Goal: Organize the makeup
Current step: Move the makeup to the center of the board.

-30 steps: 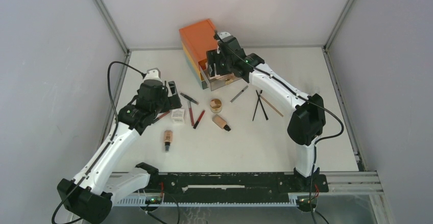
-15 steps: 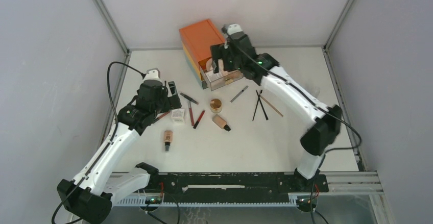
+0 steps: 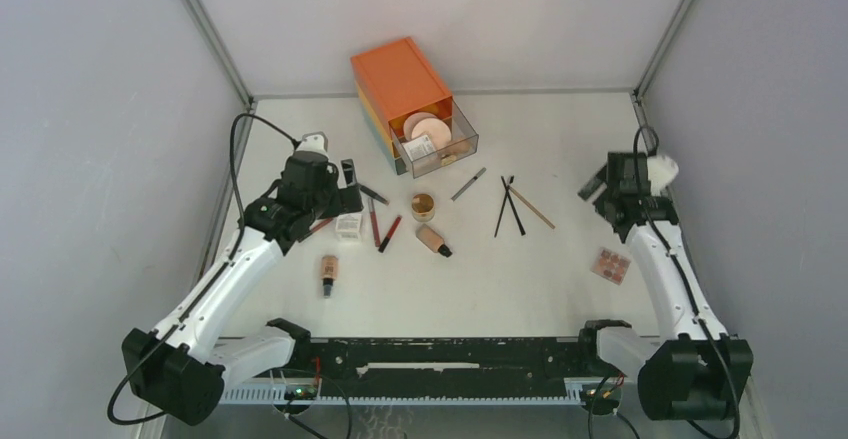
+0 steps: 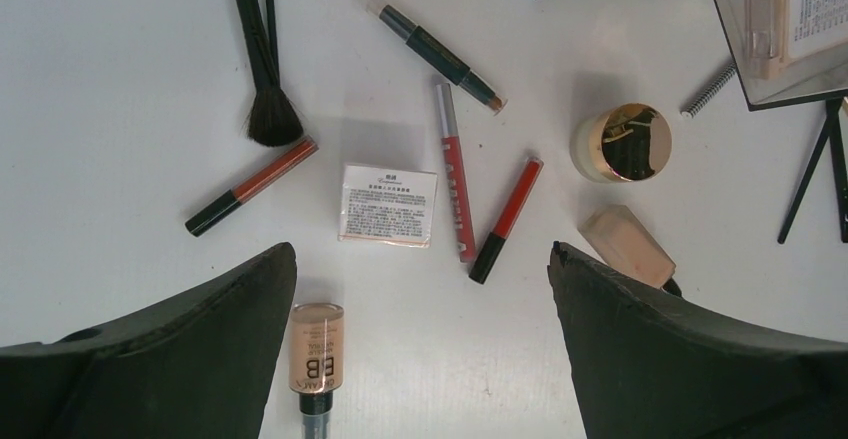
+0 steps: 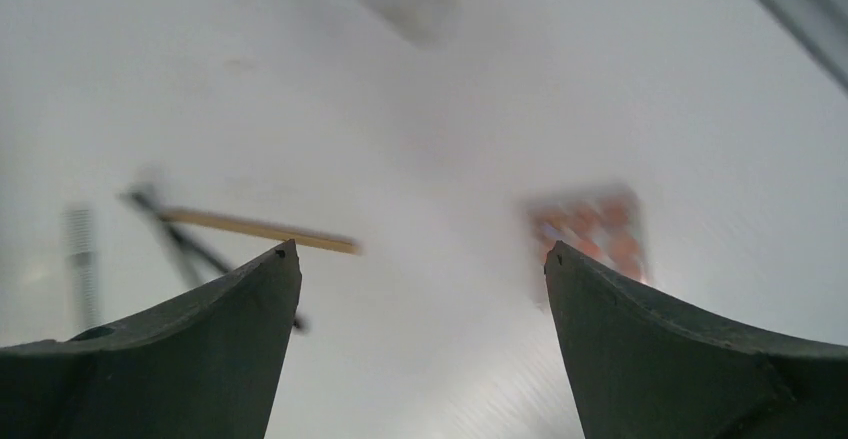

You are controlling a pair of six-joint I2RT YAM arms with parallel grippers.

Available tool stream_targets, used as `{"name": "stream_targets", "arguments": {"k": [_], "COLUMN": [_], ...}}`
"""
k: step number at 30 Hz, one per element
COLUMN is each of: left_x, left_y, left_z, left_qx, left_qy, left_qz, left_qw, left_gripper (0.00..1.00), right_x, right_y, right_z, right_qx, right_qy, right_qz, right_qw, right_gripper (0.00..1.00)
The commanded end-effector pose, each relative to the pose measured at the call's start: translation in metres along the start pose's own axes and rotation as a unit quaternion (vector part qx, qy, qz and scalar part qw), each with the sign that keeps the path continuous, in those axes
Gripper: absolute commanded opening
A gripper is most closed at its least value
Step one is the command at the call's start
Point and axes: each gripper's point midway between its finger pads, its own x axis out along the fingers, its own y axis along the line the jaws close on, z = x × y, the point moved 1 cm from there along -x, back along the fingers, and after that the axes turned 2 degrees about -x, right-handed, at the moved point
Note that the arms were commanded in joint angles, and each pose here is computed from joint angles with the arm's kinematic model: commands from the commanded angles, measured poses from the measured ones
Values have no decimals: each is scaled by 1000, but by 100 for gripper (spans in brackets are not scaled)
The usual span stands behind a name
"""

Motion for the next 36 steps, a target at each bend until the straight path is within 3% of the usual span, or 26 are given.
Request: {"name": "stream_targets", "arguments": {"k": [1, 7, 13, 23, 31, 36], "left_x": [2, 10, 11, 13, 18, 19], "left_y": [-16, -21, -24, -31, -39, -39], "left_z": [19, 17, 23, 30, 30, 32], "left_qx": [11, 16, 40, 48, 34, 34], "left_qy": [-22, -13, -4, 5, 11, 11], "left_qz": [-32, -39, -39, -45, -56, -55], "left_qw": [999, 999, 998, 998, 998, 998], "left_gripper": [100, 100, 100, 100, 100, 100], "right_x": [-5, -6, 6, 49, 73, 91], "right_y": [-61, -101, -124, -118, -128, -120], "right_z": [-37, -58, -73, -112, -127, -135], "right_qx": [122, 208, 224, 167, 121, 91], "right_qy": [17, 12, 24, 154, 185, 207], "right_qz": [-112, -192, -284, -250, -252, -206], "right_qw": [986, 959, 932, 941, 942, 952], "right_gripper": [98, 97, 96, 100, 100, 100]}}
